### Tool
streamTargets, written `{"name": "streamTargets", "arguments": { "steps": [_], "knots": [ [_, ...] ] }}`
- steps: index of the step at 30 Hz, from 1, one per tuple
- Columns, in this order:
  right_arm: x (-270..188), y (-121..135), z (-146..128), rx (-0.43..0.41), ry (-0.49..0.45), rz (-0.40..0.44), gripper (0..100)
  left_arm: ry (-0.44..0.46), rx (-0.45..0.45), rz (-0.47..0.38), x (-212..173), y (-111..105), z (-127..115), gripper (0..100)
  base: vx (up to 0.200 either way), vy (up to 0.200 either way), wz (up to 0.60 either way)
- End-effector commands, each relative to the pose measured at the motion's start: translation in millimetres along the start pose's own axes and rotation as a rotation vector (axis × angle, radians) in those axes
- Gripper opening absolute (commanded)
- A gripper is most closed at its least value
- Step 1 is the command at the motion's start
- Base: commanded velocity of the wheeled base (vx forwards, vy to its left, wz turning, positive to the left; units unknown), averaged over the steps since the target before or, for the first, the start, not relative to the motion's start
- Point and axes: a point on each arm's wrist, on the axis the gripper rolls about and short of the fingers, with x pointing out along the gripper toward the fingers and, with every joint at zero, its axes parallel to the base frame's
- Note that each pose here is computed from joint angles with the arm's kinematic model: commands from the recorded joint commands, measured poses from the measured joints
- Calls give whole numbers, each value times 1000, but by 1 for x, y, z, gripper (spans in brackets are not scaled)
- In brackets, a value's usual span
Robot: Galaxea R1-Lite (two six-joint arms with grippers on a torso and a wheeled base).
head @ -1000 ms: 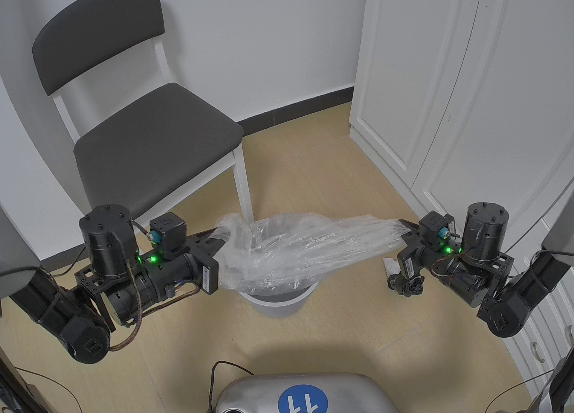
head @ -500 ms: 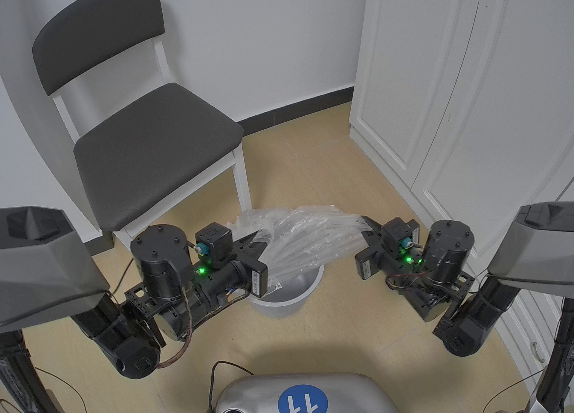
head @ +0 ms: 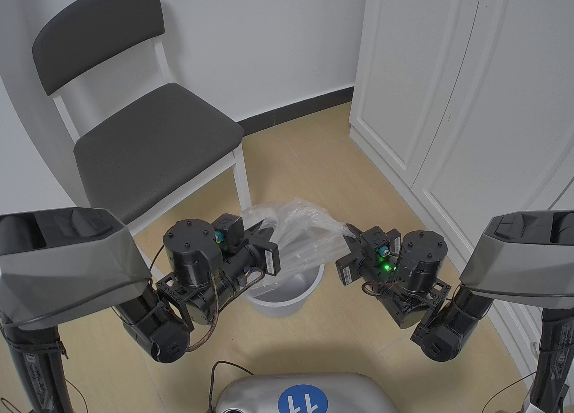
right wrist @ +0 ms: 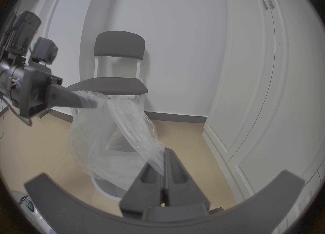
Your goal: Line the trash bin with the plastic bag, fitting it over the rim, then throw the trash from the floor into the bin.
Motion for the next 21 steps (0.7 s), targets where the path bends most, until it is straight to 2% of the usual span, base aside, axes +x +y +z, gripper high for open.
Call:
{"name": "streamTargets", "arguments": {
  "steps": [1, 11, 18, 21],
  "knots": [
    [8, -4, -3, 6, -15, -25, 0, -15, -39, 41, 20, 14, -16, 0, 0, 0, 0],
    [40, -16, -29, 14, -4, -89, 0, -20, -118, 77, 42, 30, -38, 0, 0, 0, 0],
    [57, -14, -48, 38, 1, -105, 0, -15, -124, 115, 48, 47, -46, 0, 0, 0, 0],
    [65, -18, -59, 37, 7, -122, 0, -5, -165, 125, 54, 54, -54, 0, 0, 0, 0]
  ]
}}
